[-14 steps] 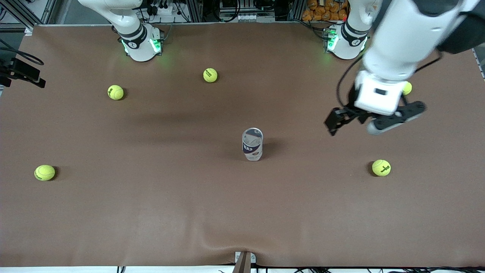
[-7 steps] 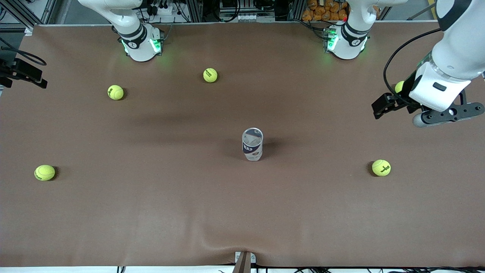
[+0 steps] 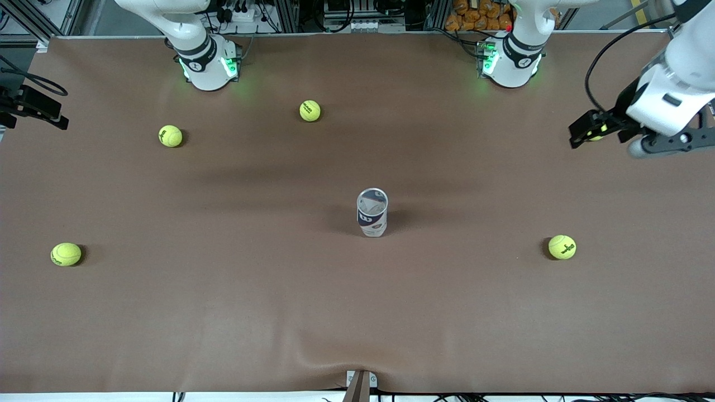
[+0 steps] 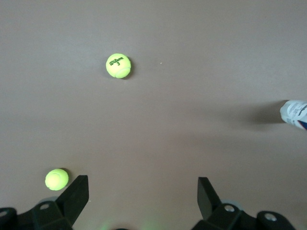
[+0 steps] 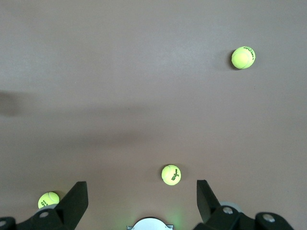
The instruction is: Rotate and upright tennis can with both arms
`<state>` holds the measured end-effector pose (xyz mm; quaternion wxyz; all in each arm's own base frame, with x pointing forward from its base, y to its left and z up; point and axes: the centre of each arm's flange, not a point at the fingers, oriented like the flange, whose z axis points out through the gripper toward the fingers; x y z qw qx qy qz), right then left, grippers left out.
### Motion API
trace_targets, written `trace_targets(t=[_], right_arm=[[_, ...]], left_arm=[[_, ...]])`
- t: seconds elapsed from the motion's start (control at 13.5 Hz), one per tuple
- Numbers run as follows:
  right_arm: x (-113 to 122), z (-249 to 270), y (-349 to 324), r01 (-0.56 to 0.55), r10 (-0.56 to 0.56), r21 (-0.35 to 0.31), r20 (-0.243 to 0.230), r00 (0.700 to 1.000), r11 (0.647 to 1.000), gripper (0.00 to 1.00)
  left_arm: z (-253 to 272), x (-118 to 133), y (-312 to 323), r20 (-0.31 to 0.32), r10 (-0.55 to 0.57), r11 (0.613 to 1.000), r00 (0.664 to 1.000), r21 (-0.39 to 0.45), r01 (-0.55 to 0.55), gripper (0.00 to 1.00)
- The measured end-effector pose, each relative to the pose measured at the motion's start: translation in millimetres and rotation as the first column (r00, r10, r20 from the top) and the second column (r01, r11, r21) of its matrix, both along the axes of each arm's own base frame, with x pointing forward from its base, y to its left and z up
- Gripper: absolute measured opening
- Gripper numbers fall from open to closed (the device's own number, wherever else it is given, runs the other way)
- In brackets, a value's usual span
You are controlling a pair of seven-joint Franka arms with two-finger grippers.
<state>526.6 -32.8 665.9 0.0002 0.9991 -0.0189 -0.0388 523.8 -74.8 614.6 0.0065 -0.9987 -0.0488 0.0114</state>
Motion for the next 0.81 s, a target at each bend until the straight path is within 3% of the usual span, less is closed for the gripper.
trace_targets(t=[0.81], right_arm=[[0,0,-1,0.018,-0.018,-0.004,0.001,1.0,1.0,1.0]], left_arm=[[28,-6,24,0.04,-0.006,1.0,0.999,-0.003,0.007,1.0]])
